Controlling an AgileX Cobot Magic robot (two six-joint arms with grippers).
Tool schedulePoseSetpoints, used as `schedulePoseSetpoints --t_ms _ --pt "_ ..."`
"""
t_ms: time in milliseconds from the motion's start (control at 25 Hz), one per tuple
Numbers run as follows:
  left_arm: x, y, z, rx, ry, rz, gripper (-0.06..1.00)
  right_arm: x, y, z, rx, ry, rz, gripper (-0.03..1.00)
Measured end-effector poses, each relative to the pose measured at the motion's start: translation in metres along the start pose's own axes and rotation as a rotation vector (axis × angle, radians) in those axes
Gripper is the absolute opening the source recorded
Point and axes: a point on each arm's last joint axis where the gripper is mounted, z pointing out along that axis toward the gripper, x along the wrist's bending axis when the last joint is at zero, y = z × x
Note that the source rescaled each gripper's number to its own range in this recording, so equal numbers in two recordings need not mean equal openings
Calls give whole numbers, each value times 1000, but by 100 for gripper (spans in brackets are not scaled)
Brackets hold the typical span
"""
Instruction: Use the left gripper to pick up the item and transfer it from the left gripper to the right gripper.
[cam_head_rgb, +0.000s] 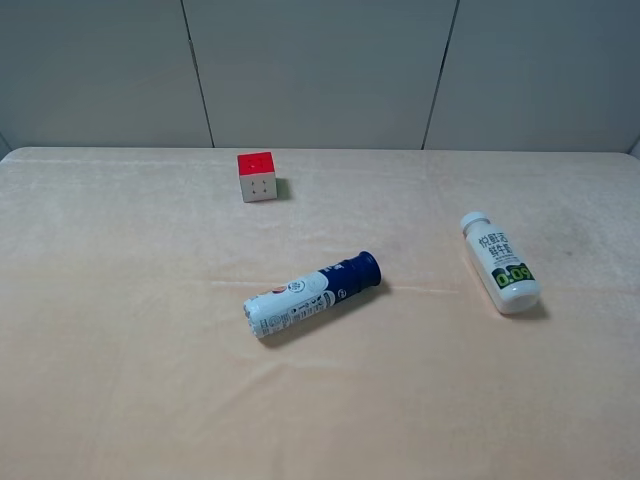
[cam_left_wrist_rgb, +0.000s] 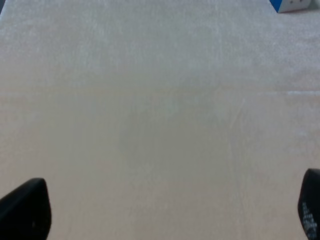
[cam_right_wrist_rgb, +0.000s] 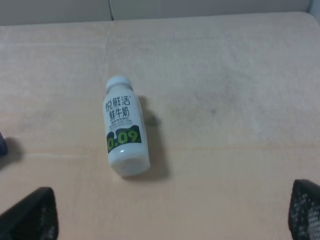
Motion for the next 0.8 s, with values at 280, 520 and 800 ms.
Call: schedulePoseSetpoints --t_ms 280,520,800 --pt "0 0 0 0 1 1 98 0 0 0 -1 2 1 100" --pt "0 0 0 0 2 1 98 0 0 0 -1 2 1 100" --pt "0 0 0 0 2 1 98 0 0 0 -1 2 1 100"
